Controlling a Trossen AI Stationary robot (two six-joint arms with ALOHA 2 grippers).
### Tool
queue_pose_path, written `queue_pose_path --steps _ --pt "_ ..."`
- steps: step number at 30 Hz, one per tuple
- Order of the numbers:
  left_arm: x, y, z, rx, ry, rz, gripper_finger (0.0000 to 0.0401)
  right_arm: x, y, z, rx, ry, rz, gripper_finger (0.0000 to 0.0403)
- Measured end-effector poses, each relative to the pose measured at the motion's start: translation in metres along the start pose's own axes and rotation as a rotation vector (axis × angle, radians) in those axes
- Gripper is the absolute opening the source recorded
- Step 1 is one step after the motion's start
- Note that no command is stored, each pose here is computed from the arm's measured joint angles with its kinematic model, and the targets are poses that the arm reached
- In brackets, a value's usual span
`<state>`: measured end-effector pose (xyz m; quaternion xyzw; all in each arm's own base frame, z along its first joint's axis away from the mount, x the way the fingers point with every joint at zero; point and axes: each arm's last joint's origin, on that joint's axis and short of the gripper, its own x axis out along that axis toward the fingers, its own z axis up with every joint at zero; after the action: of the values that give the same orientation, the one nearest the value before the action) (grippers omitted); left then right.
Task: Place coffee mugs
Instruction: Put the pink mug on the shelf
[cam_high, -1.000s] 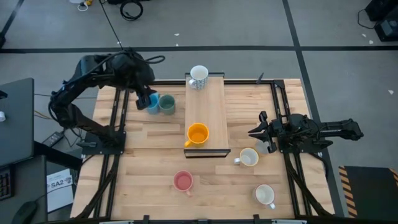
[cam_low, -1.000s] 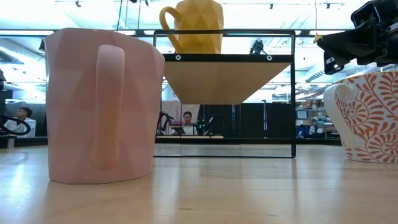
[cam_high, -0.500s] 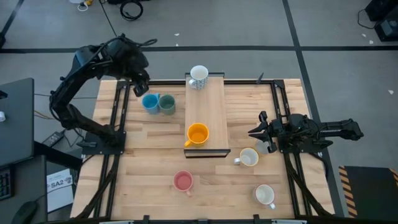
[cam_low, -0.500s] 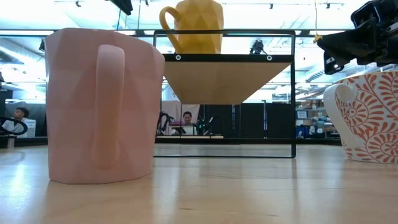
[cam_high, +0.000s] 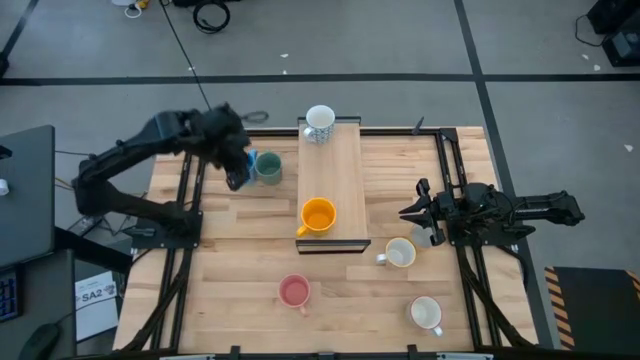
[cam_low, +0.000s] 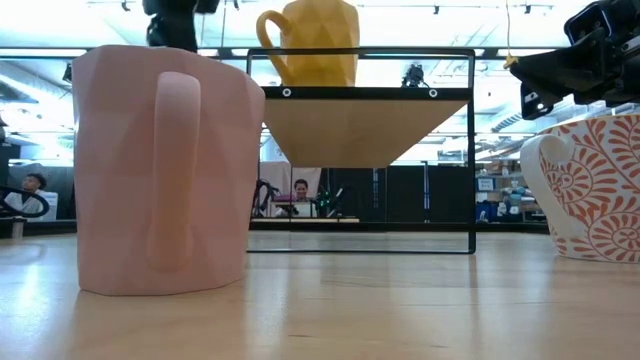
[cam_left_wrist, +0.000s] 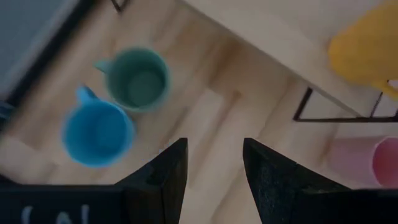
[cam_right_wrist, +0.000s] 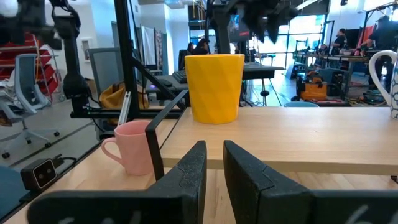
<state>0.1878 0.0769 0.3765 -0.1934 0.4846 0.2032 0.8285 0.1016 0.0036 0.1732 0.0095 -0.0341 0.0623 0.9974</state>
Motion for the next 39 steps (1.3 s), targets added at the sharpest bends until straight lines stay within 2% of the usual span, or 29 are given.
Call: queue_pose_path --steps 10,15,19,23,29,39 --pt "0.053 -0.051 -0.049 -0.307 0.138 -0.079 0.0162 0.0 0.0 0.0 0.0 0.0 0.0 0.0061" --pt "0.072 -0.088 -0.073 -0.427 0.182 -0.196 0.0162 0.0 0.0 0.0 0.0 -0.001 0.0 0.0061" --pt "0.076 -0.116 -0.087 -0.516 0.152 -0.315 0.0162 0.0 0.0 0.0 0.0 -0.001 0.0 0.0061" --pt "0.077 -0.136 -0.094 -0.58 0.05 -0.41 0.0162 0.0 0.0 0.0 0.0 0.0 0.0 0.0061" --pt "0.078 -0.156 -0.105 -0.561 -0.06 -0.415 0.0162 0.0 0.0 0.0 0.0 0.0 0.0 0.0061" --pt "0.118 -0.194 -0.12 -0.246 -0.146 -0.346 0.0162 0.0 0.0 0.0 0.0 0.003 0.0 0.0061"
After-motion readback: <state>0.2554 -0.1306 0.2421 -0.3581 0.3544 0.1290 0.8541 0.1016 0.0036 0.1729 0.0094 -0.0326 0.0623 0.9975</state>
